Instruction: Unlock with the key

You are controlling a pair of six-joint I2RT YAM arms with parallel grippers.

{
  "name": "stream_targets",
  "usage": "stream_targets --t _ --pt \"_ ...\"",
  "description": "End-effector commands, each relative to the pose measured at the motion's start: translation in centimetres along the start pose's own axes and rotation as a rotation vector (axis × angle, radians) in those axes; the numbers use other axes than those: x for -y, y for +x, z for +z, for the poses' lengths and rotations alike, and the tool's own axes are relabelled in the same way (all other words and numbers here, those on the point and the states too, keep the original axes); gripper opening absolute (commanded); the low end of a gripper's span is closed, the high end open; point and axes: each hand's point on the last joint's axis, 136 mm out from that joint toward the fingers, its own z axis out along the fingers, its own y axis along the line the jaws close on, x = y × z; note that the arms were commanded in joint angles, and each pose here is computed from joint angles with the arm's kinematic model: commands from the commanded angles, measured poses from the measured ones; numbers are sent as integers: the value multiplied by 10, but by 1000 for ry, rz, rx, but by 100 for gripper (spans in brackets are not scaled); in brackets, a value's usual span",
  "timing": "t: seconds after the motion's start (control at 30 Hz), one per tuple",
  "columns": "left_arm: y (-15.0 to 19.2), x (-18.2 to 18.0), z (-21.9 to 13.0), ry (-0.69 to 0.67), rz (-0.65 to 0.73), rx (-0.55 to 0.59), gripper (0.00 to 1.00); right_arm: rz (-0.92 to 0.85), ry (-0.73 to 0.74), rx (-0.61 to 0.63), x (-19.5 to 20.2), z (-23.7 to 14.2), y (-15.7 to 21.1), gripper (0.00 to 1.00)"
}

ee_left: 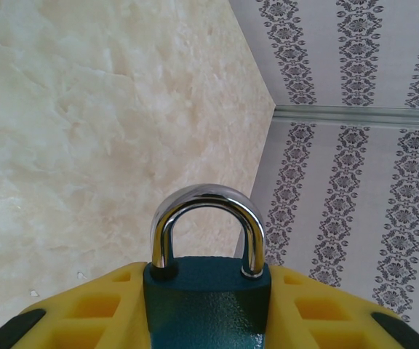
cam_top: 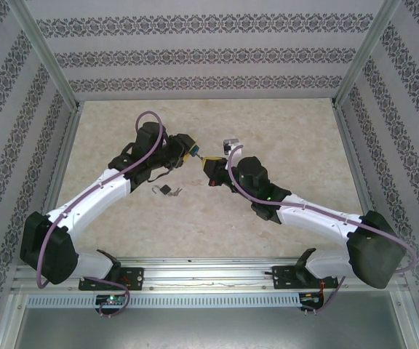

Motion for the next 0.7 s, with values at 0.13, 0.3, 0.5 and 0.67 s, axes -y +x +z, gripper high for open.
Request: stream_targets --t 0.13,0.3,0.5,0.67 --pt "2 23 -9 100 -1 -7 36 15 -20 58 -12 3 -18 0" --pt "2 25 -10 105 -3 -6 36 20 -17 57 -10 6 -19 0" --pt "2 27 -10 111 -2 -6 37 35 -8 61 -5 5 -17 0" --pt "2 28 -10 118 -3 -9 37 48 -9 80 -3 3 -21 0"
